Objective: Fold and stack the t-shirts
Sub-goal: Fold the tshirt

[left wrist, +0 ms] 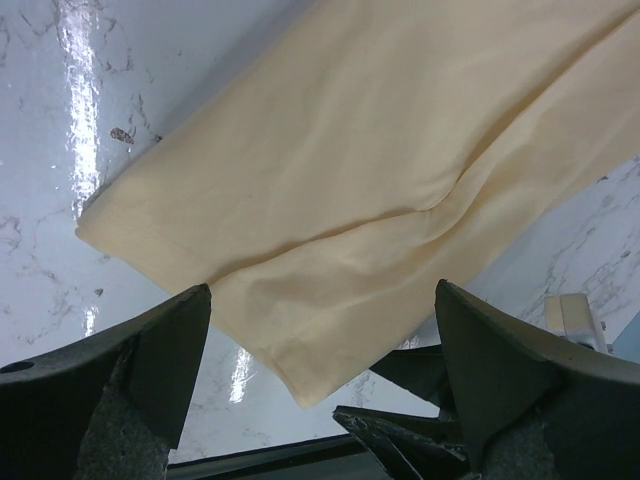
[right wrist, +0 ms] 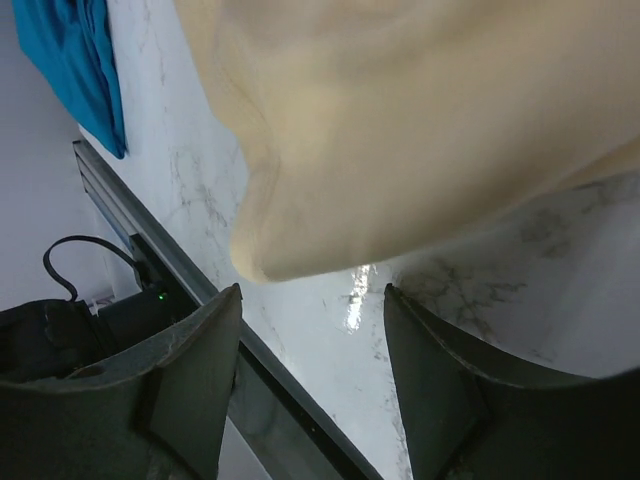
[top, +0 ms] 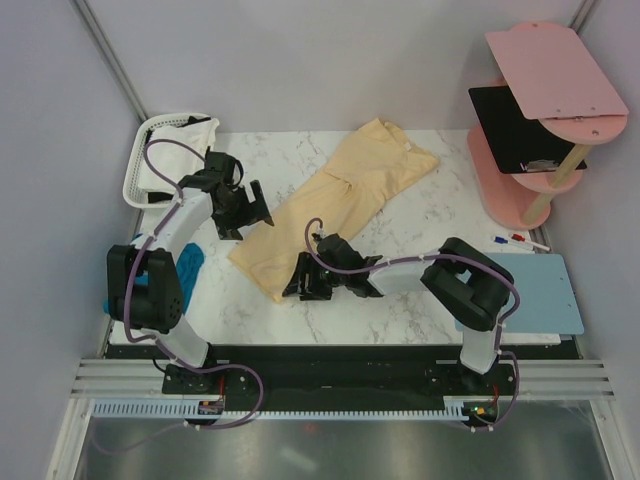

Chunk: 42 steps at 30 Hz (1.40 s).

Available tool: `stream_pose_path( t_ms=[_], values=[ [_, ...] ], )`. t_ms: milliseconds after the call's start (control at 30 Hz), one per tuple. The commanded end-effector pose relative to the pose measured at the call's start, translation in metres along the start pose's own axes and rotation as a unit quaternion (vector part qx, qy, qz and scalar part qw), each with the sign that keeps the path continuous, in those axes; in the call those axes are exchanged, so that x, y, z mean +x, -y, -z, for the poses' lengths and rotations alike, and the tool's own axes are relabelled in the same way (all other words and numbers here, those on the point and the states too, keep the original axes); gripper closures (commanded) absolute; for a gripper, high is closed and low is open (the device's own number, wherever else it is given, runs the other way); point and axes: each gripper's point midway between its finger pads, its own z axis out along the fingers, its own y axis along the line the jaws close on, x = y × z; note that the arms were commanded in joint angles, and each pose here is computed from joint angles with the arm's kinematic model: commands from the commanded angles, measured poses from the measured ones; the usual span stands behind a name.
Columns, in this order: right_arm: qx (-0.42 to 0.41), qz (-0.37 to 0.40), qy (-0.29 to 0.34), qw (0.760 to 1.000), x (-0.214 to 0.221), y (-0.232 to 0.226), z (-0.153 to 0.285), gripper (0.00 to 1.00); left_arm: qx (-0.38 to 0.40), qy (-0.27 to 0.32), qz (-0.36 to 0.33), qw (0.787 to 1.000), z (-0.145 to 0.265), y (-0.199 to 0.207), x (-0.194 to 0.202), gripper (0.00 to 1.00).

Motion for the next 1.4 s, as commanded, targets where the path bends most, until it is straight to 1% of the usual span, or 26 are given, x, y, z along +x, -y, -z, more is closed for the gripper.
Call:
stream_pose_path(
  t_ms=[0, 67, 133, 167, 200, 300, 333, 400, 433, 667, 833, 867, 1000, 1067, 1100, 1133, 1167, 1200, 1233, 1267, 1300, 1333, 1367],
  values=[
    [0.006, -0.012, 0.013, 1.0, -0.003, -0.002, -0.017, 0.34, 0.014, 0.02, -0.026, 0.999, 0.016, 0.002, -0.005, 0.0],
    [0.011, -0.014, 0.019, 1.0, -0.006, -0.001, -0.021, 0.38, 0.014, 0.017, -0.024, 0.999, 0.015, 0.001, -0.004, 0.0],
    [0.015, -0.016, 0.02, 1.0, -0.007, 0.001, -0.026, 0.49, 0.013, 0.014, -0.024, 1.0, 0.014, 0.0, -0.002, 0.0],
    [0.021, -0.018, 0.023, 0.999, -0.008, 0.003, -0.027, 0.57, 0.011, 0.012, -0.023, 1.0, 0.013, -0.001, -0.001, 0.0],
    [0.026, -0.021, 0.022, 0.999, -0.008, 0.007, -0.03, 0.75, 0.011, 0.011, -0.024, 1.0, 0.013, -0.002, 0.0, 0.0],
    [0.035, -0.02, 0.019, 0.999, -0.005, 0.013, -0.031, 0.94, 0.008, 0.01, -0.026, 1.0, 0.012, -0.004, 0.002, 0.0],
    [0.041, -0.019, 0.014, 0.999, -0.003, 0.016, -0.031, 0.96, 0.007, 0.008, -0.026, 1.0, 0.012, -0.005, 0.003, 0.0],
    [0.051, -0.014, 0.014, 0.999, -0.002, 0.018, -0.026, 0.99, 0.004, 0.008, -0.024, 1.0, 0.011, -0.007, 0.004, 0.0],
    [0.068, -0.009, 0.007, 0.998, 0.003, 0.028, -0.022, 1.0, 0.003, 0.006, -0.024, 1.0, 0.01, -0.008, 0.005, 0.0],
    [0.133, 0.006, -0.014, 0.991, 0.033, 0.069, 0.021, 1.0, 0.0, 0.002, -0.024, 1.0, 0.006, -0.009, 0.006, 0.0],
    [0.2, 0.005, -0.022, 0.979, 0.062, 0.112, 0.075, 1.0, -0.001, -0.004, -0.023, 1.0, 0.003, -0.01, 0.008, 0.0],
    [0.212, 0.004, -0.015, 0.977, 0.064, 0.119, 0.084, 1.0, 0.0, -0.007, -0.023, 1.0, 0.003, -0.01, 0.009, 0.0],
    [0.238, -0.015, -0.011, 0.971, 0.085, 0.139, 0.125, 1.0, 0.0, -0.014, -0.02, 1.0, -0.002, -0.01, 0.011, 0.0],
    [0.268, -0.028, -0.024, 0.963, 0.099, 0.155, 0.142, 1.0, 0.001, -0.018, -0.017, 1.0, -0.003, -0.009, 0.012, 0.0],
    [0.277, -0.033, -0.018, 0.96, 0.103, 0.161, 0.153, 1.0, 0.003, -0.018, -0.018, 1.0, -0.003, -0.008, 0.012, 0.0],
    [0.301, -0.048, -0.03, 0.952, 0.114, 0.171, 0.165, 1.0, 0.004, -0.018, -0.017, 1.0, -0.004, -0.008, 0.012, 0.0],
    [0.314, -0.047, -0.022, 0.948, 0.114, 0.177, 0.173, 1.0, 0.005, -0.02, -0.018, 1.0, -0.005, -0.007, 0.013, 0.0],
    [0.304, -0.039, 0.002, 0.952, 0.108, 0.173, 0.183, 0.95, 0.01, -0.023, -0.021, 0.999, -0.007, -0.004, 0.014, 0.0],
    [0.323, -0.042, 0.011, 0.945, 0.107, 0.177, 0.194, 0.88, 0.014, -0.022, -0.024, 0.999, -0.007, -0.001, 0.014, 0.0],
    [0.325, -0.036, 0.025, 0.945, 0.101, 0.174, 0.2, 0.74, 0.021, -0.025, -0.028, 0.999, -0.008, 0.004, 0.016, 0.01],
    [0.299, -0.026, 0.056, 0.952, 0.084, 0.153, 0.205, 0.63, 0.027, -0.03, -0.039, 0.998, -0.012, 0.012, 0.019, 0.01],
    [0.309, -0.007, 0.079, 0.948, 0.072, 0.151, 0.215, 0.54, 0.027, -0.03, -0.047, 0.998, -0.013, 0.016, 0.02, 0.01],
    [0.299, 0.003, 0.098, 0.949, 0.062, 0.14, 0.22, 0.34, 0.031, -0.032, -0.054, 0.998, -0.016, 0.022, 0.021, 0.01]
  ],
)
